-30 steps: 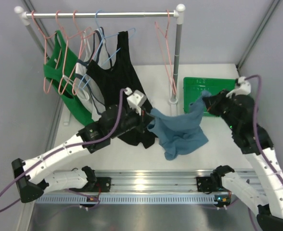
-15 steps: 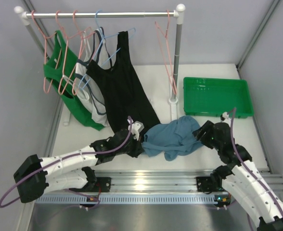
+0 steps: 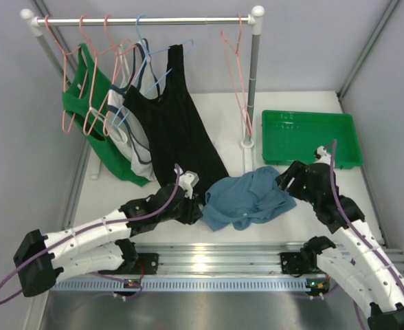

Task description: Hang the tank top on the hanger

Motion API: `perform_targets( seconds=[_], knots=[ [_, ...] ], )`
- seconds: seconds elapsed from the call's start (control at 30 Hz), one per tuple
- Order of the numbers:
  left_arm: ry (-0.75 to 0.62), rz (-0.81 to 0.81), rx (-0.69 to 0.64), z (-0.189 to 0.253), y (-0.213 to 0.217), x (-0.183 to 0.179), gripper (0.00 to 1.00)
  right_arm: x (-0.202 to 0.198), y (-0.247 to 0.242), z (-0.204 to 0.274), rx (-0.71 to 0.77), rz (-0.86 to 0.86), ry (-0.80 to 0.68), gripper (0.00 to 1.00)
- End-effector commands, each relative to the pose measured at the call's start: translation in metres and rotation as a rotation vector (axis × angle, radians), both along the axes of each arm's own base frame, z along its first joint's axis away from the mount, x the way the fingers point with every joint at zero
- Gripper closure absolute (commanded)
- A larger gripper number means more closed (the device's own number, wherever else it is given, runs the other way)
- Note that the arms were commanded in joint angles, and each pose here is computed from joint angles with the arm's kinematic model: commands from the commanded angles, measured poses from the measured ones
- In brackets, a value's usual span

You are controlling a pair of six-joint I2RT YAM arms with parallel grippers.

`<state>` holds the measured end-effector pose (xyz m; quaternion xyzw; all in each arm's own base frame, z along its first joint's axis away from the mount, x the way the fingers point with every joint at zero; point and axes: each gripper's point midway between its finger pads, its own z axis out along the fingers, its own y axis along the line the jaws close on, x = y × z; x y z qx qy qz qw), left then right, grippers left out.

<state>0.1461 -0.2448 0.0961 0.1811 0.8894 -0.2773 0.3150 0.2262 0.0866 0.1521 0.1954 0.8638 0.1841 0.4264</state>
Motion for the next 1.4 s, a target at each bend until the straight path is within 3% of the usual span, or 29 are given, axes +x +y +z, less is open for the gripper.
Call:
perform_targets(
  seconds=[0.0, 0.33, 0.53, 0.57, 0.63, 0.67, 0.73, 0.77, 0.87, 1.1, 1.37],
  knots=[
    [-0.051, 0.016, -0.056, 0.041, -0.003, 0.007, 0.62, 0.004, 0.005, 0.026, -0.038, 0.062, -0.051, 0.35],
    [-0.163, 0.050, -0.153, 0.125, -0.001, 0.016, 0.59, 0.004, 0.002, 0.055, -0.080, 0.103, -0.117, 0.32],
    [-0.339, 0.135, -0.204, 0.216, -0.013, 0.055, 0.56, 0.004, 0.001, 0.068, -0.099, 0.114, -0.149, 0.31],
    [-0.398, 0.158, -0.249, 0.253, -0.014, 0.062, 0.56, 0.005, 0.001, 0.069, -0.106, 0.117, -0.147, 0.31],
    [-0.454, 0.196, -0.257, 0.280, -0.021, 0.078, 0.55, 0.007, 0.000, 0.073, -0.118, 0.121, -0.151, 0.31],
    [-0.520, 0.244, -0.318, 0.322, -0.018, 0.086, 0.54, 0.007, 0.000, 0.073, -0.123, 0.120, -0.149, 0.31],
    [-0.577, 0.272, -0.309, 0.343, -0.028, 0.103, 0.53, 0.008, 0.000, 0.076, -0.127, 0.122, -0.153, 0.30],
    [-0.644, 0.320, -0.347, 0.378, -0.022, 0.110, 0.52, 0.008, 0.000, 0.077, -0.129, 0.124, -0.155, 0.30],
    [-0.727, 0.395, -0.330, 0.409, -0.031, 0.136, 0.45, 0.008, -0.001, 0.078, -0.134, 0.120, -0.155, 0.30],
    [-0.854, 0.519, -0.219, 0.433, -0.063, 0.191, 0.35, 0.007, -0.002, 0.073, -0.144, 0.120, -0.134, 0.30],
    [-0.866, 0.516, -0.119, 0.407, -0.099, 0.223, 0.32, 0.002, -0.006, 0.070, -0.151, 0.115, -0.124, 0.30]
  ],
)
